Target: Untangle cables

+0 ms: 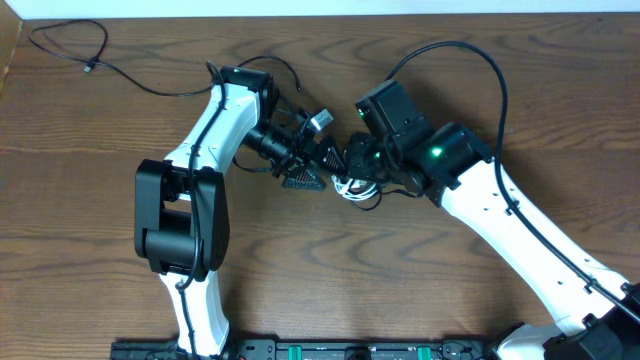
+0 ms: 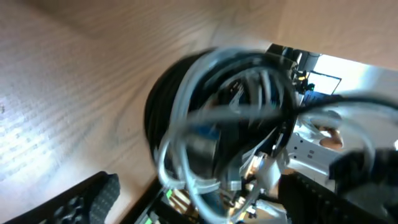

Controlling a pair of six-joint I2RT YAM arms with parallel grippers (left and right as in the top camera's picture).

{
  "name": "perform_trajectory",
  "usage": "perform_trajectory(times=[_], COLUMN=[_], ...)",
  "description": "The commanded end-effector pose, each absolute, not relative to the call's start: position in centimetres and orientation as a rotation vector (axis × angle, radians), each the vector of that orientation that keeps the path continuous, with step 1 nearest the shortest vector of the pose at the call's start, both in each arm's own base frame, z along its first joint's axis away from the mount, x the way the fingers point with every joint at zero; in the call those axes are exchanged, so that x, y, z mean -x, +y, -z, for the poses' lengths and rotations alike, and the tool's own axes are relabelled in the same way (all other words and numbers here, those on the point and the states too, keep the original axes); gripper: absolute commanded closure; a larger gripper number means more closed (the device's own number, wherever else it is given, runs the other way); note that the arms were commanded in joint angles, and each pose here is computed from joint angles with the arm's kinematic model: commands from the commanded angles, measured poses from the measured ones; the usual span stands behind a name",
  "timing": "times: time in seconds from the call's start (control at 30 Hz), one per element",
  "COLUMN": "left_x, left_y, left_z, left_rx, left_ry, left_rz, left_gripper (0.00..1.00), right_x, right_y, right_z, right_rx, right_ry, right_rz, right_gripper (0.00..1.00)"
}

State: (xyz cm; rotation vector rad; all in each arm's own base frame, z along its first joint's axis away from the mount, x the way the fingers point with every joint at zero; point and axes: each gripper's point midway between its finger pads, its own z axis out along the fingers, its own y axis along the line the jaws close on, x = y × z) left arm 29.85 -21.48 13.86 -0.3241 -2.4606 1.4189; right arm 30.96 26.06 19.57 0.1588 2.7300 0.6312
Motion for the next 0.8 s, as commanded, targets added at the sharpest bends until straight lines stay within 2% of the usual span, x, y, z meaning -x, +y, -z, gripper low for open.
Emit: perform_trajectory(times=[0.0,0.1,0.33,0.77], left_x=[-30.3,-30.8,-31.2,-31.3], left_y=[-21.6,-21.1,-19.0,-16.1], left_z=[-14.0,-12.6,-10.0,-7.8], left_rx=[0.289,0.238,0.128,0.0], left_ry=[-2.465,-2.526,-2.635,-2.722], left_rz=[-1.432,-1.321,-1.038,-0.724], left_gripper=[0.18,0.32,0.5,0.51], right_x=[-30.6,-30.5,-30.2,-30.4], right_y=[26.5,26.5,24.5,14.1], right_z=[-20.2,-21.7,-25.9,-27.2], right_rx=[-0.164,-0.156,-0.139,-0.377], right_ry=[2.73,2.69,2.556,2.443], right_rz=[-0.699,-0.742,-0.748,-0.28], right_gripper=[0.99,0.99,0.99,0.99])
